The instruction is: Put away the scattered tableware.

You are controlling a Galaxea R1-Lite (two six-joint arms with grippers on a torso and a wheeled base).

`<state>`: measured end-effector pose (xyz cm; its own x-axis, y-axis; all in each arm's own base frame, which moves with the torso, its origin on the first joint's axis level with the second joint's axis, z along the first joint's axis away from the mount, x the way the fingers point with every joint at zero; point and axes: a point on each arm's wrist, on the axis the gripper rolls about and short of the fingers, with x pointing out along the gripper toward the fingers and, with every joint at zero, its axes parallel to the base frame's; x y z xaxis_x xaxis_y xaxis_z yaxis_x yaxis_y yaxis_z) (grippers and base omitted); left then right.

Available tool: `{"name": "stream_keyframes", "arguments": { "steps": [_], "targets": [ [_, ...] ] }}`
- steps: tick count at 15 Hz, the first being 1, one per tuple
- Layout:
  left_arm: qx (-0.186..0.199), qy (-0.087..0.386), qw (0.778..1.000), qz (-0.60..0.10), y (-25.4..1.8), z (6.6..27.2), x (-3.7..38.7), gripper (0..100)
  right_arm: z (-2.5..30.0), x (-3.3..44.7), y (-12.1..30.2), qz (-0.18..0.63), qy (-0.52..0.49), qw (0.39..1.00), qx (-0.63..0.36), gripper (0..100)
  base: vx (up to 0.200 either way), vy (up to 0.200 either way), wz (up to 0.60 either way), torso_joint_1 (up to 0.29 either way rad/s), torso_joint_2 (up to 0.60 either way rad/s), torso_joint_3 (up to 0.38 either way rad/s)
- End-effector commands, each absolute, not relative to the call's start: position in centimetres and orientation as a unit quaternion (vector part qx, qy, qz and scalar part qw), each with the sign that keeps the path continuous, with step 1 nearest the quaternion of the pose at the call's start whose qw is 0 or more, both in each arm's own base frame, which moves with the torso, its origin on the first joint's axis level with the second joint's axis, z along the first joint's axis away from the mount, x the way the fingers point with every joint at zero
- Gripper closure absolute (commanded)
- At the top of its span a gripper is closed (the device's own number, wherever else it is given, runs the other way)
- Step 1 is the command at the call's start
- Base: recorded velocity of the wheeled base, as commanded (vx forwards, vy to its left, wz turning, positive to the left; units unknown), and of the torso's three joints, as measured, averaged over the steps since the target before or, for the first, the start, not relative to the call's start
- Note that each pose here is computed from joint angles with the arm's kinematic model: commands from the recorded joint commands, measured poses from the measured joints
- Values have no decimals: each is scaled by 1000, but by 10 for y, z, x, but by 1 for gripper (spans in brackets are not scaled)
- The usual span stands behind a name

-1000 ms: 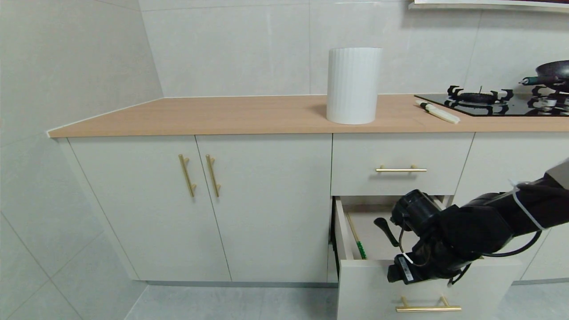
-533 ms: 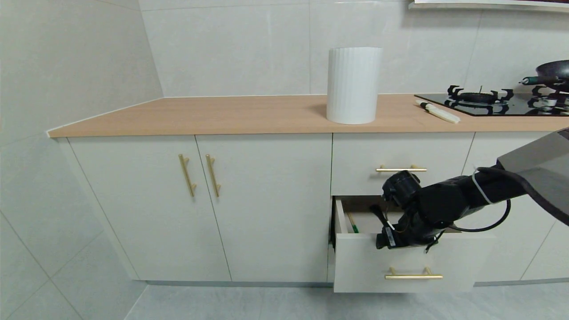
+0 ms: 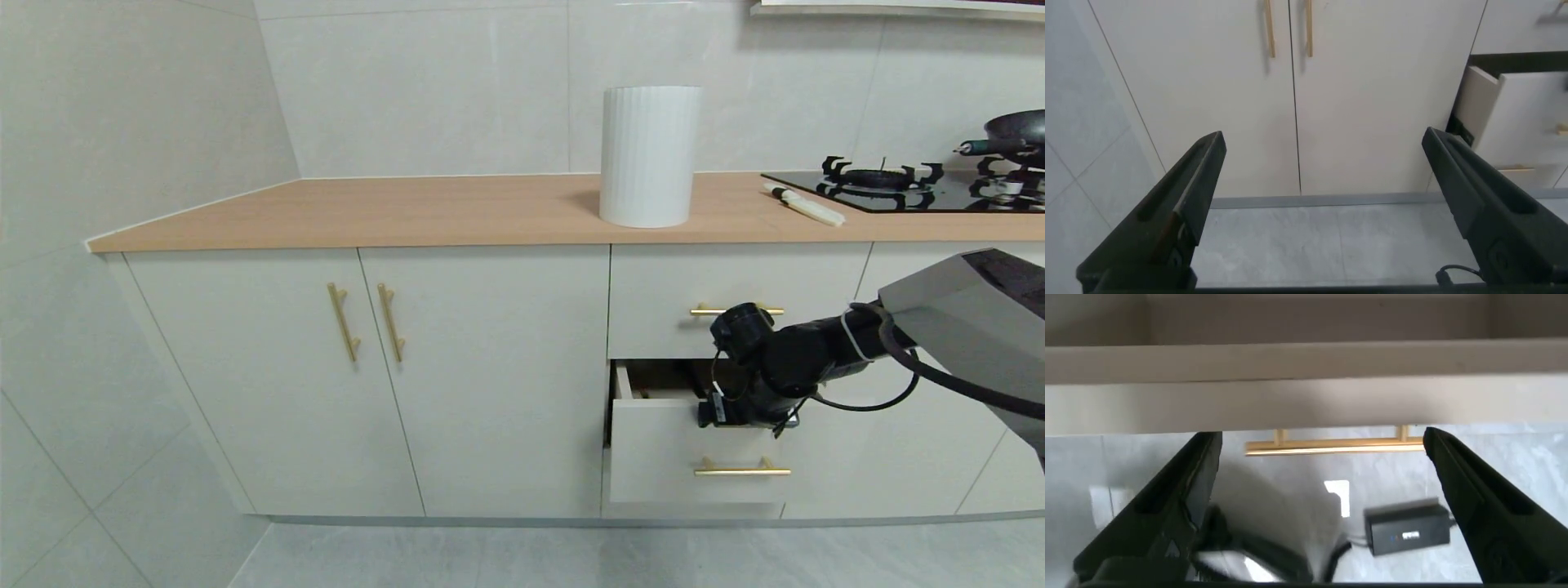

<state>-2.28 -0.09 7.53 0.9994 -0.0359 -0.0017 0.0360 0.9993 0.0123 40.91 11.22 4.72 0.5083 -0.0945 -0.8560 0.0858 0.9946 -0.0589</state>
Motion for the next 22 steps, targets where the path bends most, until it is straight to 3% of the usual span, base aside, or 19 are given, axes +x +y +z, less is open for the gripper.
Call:
{"name": "stream_keyframes", "arguments": {
  "steps": [1,8,22],
  "targets": [
    [6,1,1000,-18,-1,75,-23,0,35,420,105,-63,481,874,10,0,0,0,0,0,0,0],
    [6,1,1000,-18,-1,75,-23,0,18,444,102,-101,399,910,53,0,0,0,0,0,0,0],
    [6,1,1000,-18,-1,75,-23,0,7,486,84,-148,339,916,157,0,0,0,0,0,0,0]
  ]
}}
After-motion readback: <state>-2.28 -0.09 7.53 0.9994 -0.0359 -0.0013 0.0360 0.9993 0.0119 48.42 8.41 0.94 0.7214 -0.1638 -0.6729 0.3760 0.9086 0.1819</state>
